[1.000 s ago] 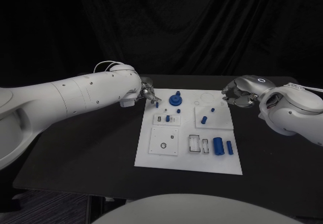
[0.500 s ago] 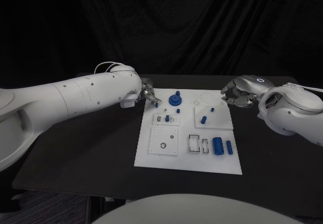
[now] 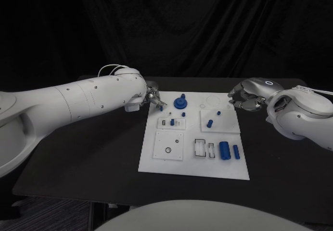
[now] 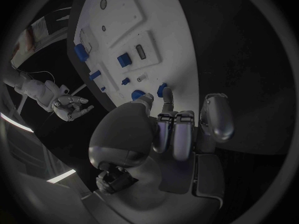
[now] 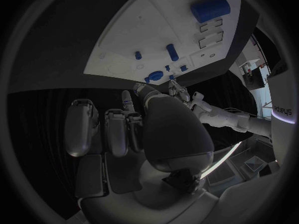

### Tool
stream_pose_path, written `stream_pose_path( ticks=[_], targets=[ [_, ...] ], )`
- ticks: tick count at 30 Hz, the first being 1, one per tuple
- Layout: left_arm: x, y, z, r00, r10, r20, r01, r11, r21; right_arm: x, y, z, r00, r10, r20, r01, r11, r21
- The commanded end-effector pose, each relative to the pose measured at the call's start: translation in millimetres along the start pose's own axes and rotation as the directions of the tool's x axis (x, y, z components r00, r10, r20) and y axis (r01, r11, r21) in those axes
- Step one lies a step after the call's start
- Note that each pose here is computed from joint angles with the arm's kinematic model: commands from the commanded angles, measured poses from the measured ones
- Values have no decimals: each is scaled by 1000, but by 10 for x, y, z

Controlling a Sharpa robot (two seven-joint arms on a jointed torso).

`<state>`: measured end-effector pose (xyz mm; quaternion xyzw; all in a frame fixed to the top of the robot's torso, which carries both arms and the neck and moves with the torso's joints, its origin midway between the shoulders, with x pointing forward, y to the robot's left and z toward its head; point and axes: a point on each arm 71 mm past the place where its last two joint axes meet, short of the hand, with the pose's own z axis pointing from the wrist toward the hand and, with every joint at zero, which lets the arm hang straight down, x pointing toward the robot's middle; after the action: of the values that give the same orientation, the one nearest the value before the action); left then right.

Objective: Assemble the parts on the task board

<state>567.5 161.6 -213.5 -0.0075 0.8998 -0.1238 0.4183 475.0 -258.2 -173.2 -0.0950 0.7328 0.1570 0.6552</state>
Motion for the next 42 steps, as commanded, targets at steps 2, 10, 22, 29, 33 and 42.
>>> stream_pose_path(
  ticks=[2, 10, 22, 29, 33, 42],
  targets=[
    [13, -23, 7, 1000, -3, -9, 3, 1000, 16, 10, 2, -2, 1000, -2, -3, 2, 1000, 5],
    [6, -13, 17, 1000, -3, -8, 3, 1000, 8, 13, -6, -5, 1000, -4, -8, 4, 1000, 8],
    [9, -12, 21, 1000, -1, -13, 1, 1000, 6, 15, -2, -2, 1000, -4, -10, 4, 1000, 9],
    [10, -4, 25, 1000, -1, -16, 1, 1000, 3, 16, -3, -2, 1000, -4, -11, 4, 1000, 10],
    [13, -3, 31, 1000, -1, -17, 1, 1000, 2, 16, -3, -1, 1000, -4, -11, 4, 1000, 10],
    [42, -8, 50, 1000, -2, -22, 2, 1000, 2, 16, 1, 0, 1000, -4, -11, 4, 1000, 9]
  ],
)
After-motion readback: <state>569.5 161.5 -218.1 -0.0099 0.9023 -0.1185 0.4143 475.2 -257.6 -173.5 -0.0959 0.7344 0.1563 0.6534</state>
